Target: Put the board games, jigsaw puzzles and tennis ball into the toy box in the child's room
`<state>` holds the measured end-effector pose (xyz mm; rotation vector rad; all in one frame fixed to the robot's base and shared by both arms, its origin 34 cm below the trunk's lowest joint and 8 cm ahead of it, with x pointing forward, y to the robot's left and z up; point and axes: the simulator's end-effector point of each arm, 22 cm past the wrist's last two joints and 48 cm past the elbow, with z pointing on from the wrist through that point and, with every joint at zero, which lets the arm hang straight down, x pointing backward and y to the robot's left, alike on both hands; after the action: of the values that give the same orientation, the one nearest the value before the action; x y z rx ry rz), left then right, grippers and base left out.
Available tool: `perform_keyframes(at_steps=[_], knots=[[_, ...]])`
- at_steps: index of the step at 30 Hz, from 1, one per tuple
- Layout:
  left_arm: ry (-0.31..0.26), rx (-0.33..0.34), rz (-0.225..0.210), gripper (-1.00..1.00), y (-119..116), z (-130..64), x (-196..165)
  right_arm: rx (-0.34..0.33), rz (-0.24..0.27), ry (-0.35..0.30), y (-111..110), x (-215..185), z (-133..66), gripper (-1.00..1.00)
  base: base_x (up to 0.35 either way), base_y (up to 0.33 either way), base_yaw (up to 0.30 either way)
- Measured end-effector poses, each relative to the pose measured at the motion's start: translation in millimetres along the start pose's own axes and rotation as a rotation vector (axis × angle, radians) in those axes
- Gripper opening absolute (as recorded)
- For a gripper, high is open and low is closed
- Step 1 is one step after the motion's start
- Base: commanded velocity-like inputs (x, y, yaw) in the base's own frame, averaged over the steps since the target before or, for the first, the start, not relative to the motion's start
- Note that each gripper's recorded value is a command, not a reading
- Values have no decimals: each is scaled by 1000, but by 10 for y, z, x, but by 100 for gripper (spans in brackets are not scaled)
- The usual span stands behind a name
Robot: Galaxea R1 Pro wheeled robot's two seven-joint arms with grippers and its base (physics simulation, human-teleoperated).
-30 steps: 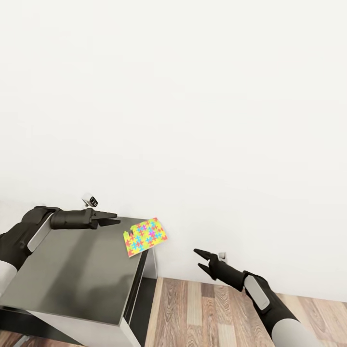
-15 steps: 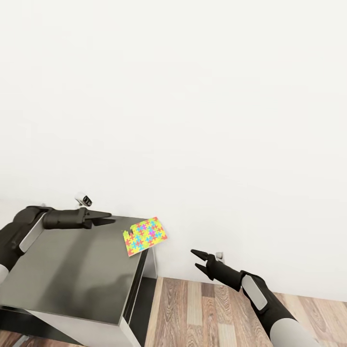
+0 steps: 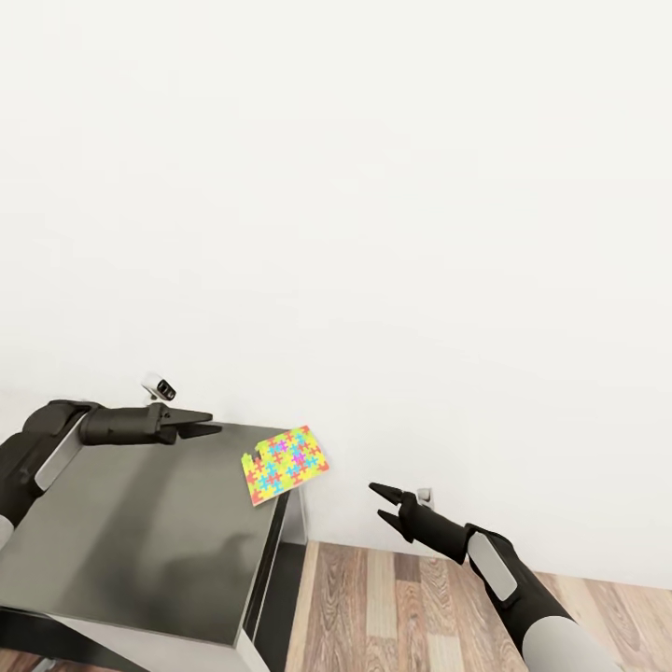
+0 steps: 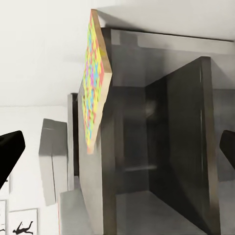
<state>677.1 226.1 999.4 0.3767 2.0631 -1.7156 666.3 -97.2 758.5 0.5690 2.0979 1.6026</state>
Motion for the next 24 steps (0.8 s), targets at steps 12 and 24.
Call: perform_keyframes(at_steps=[12, 24], knots=[[1, 0, -3, 100, 10, 4, 19, 0, 0, 0, 1, 3, 2, 100, 35, 72, 0], [5, 5, 5, 100, -11, 24, 19, -1, -9, 23, 21, 83, 54, 100, 5, -81, 0]])
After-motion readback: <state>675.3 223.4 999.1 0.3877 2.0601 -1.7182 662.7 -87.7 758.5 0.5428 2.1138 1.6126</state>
